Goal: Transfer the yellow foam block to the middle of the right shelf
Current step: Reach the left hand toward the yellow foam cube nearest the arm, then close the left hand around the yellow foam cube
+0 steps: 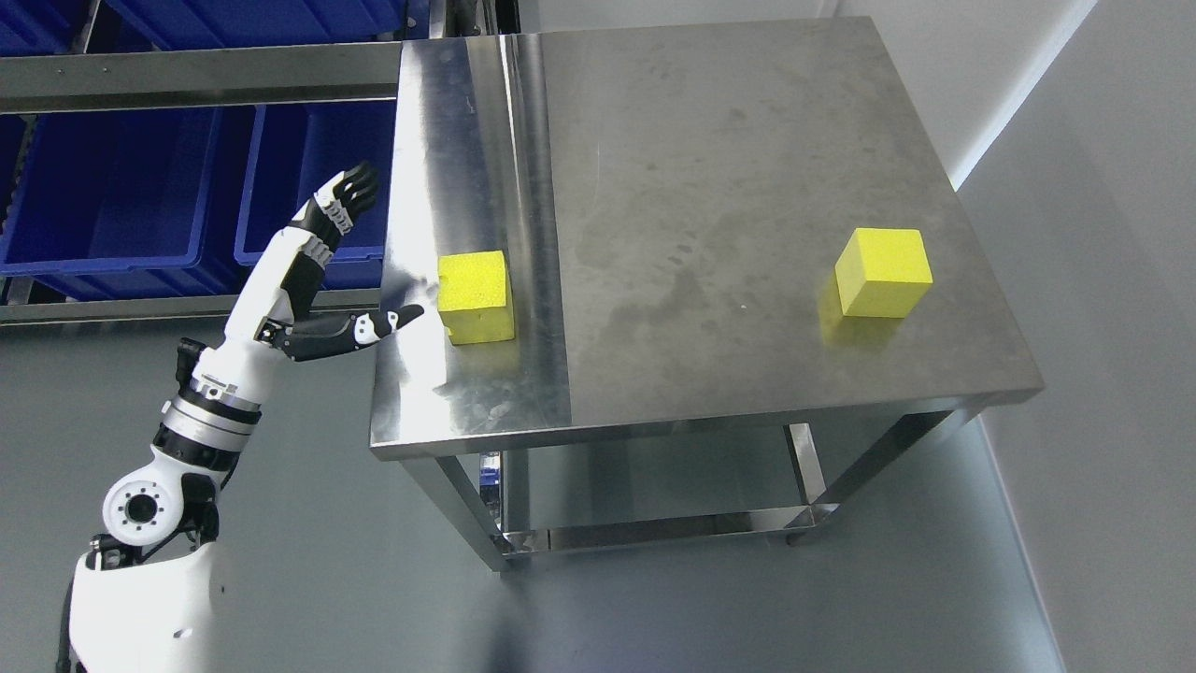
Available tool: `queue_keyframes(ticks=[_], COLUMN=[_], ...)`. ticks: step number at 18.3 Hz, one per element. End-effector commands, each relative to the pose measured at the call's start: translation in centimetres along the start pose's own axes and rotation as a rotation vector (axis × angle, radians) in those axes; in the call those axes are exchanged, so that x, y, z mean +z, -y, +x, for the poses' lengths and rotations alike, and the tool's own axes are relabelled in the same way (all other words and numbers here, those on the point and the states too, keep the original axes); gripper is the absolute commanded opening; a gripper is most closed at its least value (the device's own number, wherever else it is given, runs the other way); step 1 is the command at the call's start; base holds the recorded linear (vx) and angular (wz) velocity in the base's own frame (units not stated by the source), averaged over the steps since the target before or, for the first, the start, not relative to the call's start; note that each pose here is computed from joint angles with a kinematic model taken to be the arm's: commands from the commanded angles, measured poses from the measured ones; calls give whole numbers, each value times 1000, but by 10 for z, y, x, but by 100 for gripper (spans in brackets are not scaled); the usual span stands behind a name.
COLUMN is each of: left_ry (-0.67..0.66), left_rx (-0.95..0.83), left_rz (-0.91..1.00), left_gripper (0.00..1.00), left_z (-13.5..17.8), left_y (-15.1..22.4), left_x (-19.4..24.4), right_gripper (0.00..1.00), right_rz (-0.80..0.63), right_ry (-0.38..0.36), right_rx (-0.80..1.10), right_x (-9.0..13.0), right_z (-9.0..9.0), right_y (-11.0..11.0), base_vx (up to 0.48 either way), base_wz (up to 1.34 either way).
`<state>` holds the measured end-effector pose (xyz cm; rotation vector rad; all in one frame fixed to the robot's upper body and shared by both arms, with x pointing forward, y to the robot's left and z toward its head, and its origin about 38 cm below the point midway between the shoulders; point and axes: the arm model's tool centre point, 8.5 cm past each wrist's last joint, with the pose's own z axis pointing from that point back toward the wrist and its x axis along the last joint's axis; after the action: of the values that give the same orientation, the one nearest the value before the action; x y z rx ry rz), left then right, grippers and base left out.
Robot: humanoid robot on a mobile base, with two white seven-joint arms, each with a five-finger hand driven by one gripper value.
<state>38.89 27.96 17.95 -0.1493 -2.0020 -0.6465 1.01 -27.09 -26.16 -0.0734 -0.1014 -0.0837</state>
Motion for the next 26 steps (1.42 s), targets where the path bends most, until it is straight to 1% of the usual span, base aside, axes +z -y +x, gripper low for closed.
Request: queue_keyframes(ticks=[1, 3, 6, 8, 10, 12, 14, 16, 17, 18, 19, 21, 22, 23, 25, 26], left_ry=[-108, -152, -153, -190, -235, -244, -251, -258, -254, -247, -238, -212, -197, -173, -10, 42], left_rx=[-26, -53, -52, -48, -68, -77, -66, -55, -52, -43, -37, -14, 0, 10, 69, 71], left_rz=[-181, -256, -358, -384, -400, -408, -432, -453, -463, -472, -462, -418, -395, -372, -262, -197], left_gripper=[99, 99, 98, 98, 98, 97, 89, 77, 69, 56, 47, 31, 25, 24, 24, 24], left_z=[-9, -19, -20, -28, -37, -39, -42, -45, -44, -43, -42, -39, -37, -34, -9, 3], left_y=[9, 15, 26, 30, 31, 32, 38, 39, 37, 37, 35, 29, 26, 25, 23, 0], left_x=[-15, -23, -43, -53, -52, -52, -53, -53, -54, -54, -54, -55, -56, -59, -88, -92], right_gripper=[100, 100, 100, 100, 100, 100, 100, 100, 100, 100, 100, 100, 100, 100, 100, 100], right_rz=[-17, -17, -17, -17, -17, -17, -17, -17, -17, -17, -17, -17, -17, -17, -17, -17], right_ry=[20, 22, 22, 20, 20, 22, 20, 20, 22, 20, 20, 20, 20, 20, 20, 22], right_rx=[2, 2, 2, 2, 2, 2, 2, 2, 2, 2, 2, 2, 2, 2, 2, 2], right_x=[-1, -1, -1, -1, -1, -1, -1, -1, -1, -1, -1, -1, -1, -1, -1, -1], right_z=[8, 9, 9, 8, 8, 9, 8, 8, 9, 8, 8, 8, 8, 8, 8, 9], right_y=[11, 11, 11, 11, 11, 11, 11, 11, 11, 11, 11, 11, 11, 11, 11, 11], base_vx=[0, 0, 0, 0, 0, 0, 0, 0, 0, 0, 0, 0, 0, 0, 0, 0], base_wz=[0, 0, 0, 0, 0, 0, 0, 0, 0, 0, 0, 0, 0, 0, 0, 0])
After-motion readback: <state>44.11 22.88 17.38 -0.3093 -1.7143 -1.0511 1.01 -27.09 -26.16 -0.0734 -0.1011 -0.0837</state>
